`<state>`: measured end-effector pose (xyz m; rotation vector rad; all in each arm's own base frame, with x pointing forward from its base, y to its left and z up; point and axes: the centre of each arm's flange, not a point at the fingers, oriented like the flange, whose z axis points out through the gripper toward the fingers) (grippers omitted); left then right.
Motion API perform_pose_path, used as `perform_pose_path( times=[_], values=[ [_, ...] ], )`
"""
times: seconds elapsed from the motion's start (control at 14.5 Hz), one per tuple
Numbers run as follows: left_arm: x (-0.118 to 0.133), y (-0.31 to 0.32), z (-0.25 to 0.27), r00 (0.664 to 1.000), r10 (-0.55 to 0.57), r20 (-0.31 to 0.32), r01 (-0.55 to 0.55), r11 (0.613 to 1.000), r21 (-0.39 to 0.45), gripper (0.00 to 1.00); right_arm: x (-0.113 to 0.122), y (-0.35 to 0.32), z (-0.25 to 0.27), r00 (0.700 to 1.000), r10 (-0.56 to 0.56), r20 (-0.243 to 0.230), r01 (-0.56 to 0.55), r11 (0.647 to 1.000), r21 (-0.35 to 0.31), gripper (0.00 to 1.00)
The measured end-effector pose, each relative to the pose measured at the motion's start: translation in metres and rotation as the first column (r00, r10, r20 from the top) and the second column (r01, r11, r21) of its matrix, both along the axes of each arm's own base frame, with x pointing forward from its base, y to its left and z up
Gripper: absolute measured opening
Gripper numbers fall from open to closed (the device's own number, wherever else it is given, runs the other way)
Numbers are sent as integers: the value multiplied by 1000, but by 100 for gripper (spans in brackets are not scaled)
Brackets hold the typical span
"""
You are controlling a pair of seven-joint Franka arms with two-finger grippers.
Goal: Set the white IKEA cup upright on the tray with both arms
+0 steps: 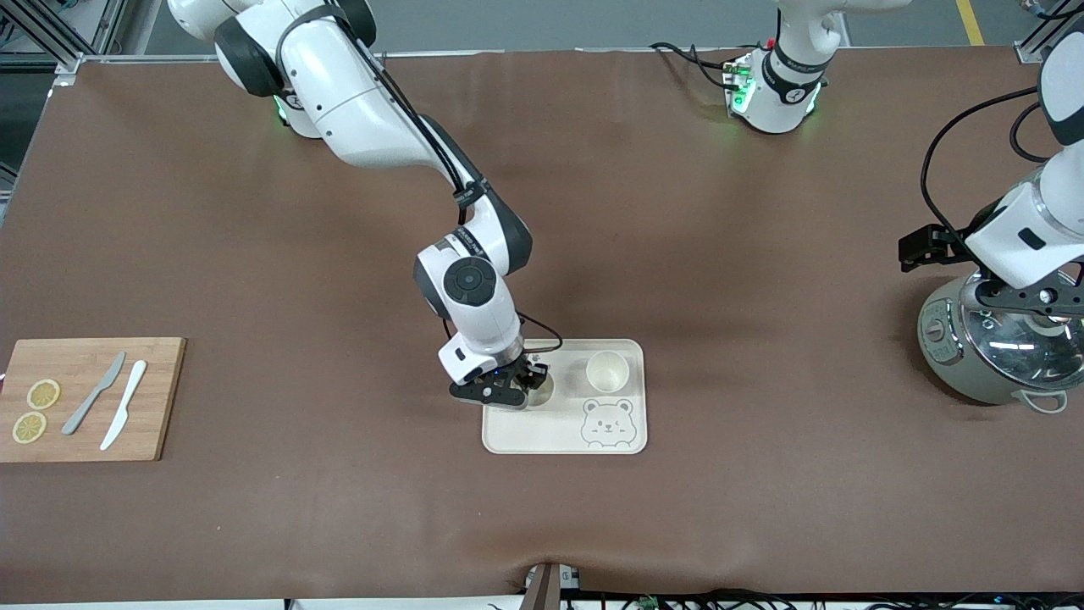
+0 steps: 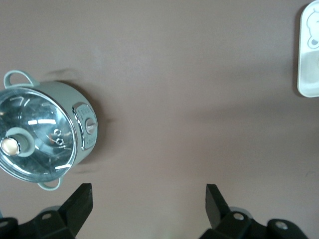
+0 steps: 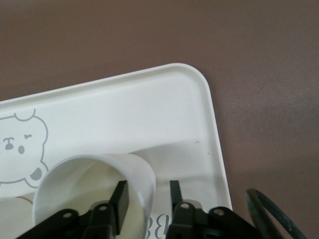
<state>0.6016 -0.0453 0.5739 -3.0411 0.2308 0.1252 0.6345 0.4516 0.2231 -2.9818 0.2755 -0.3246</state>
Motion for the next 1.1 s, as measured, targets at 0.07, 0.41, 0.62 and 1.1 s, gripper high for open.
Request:
perform_pose_path(
  times=[0.07, 0.41, 0.62, 1.1],
  values=[
    [2, -2, 2, 1000, -5, 20, 6, 1000, -9, 100, 3, -1, 4, 1000, -1, 9, 1, 1000, 1, 60],
    [6, -9, 6, 992, -109, 58, 113, 991, -66, 100, 11, -12, 62, 1000, 8, -11, -8, 999, -43, 100],
    [6, -15, 10, 992, -108, 66, 116, 985, -130, 100, 6, -41, 163, 996, 25, -87, -33, 995, -91, 100],
    [6, -19, 12, 991, -106, 76, 117, 981, -157, 100, -61, -246, 391, 979, 93, -179, -112, 989, -100, 100]
  ],
)
